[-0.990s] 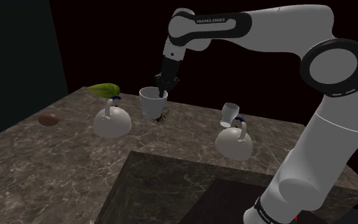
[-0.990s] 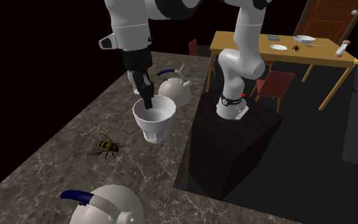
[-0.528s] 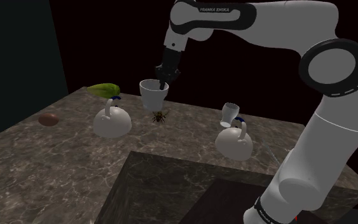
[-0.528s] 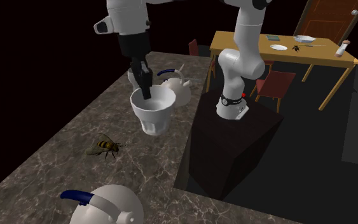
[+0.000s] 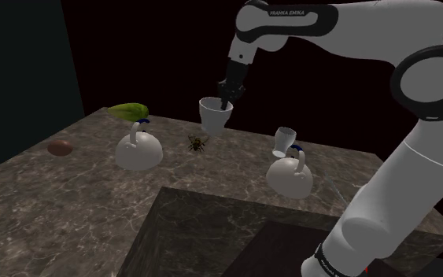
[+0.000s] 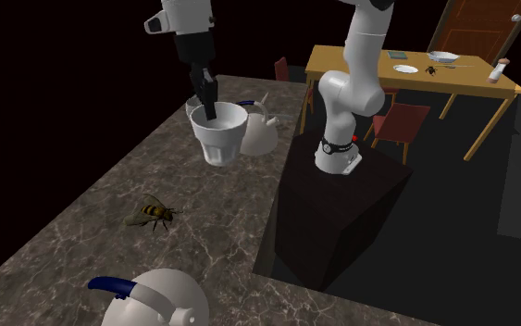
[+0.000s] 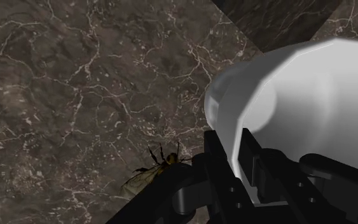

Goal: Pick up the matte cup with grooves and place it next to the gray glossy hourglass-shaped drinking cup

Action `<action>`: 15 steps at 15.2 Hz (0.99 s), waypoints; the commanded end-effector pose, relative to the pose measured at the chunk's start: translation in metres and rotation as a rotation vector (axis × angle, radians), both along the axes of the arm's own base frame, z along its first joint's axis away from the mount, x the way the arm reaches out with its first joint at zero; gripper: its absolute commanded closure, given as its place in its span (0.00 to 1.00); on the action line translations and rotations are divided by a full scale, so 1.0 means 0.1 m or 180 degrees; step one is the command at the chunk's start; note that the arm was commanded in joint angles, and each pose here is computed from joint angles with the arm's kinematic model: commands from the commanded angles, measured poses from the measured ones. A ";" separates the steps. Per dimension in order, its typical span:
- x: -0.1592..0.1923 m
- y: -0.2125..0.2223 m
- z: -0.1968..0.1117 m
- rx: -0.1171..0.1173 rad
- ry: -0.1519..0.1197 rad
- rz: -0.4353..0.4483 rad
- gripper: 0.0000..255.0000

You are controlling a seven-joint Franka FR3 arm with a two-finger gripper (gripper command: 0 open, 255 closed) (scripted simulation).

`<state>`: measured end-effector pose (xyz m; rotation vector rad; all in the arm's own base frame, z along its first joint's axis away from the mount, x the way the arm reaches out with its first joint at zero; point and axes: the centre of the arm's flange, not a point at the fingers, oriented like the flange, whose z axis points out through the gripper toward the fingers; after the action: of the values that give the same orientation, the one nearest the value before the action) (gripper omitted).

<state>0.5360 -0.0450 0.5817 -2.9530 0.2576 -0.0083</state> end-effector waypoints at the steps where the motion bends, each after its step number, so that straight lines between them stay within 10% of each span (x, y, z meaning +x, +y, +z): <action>1: -0.12 -0.24 0.01 0.0000 -0.0002 0.0005 1.00; 15: -0.93 -1.90 0.01 0.0000 -0.0002 0.0005 1.00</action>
<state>0.4493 -0.2258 0.5827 -2.9528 0.2578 -0.0088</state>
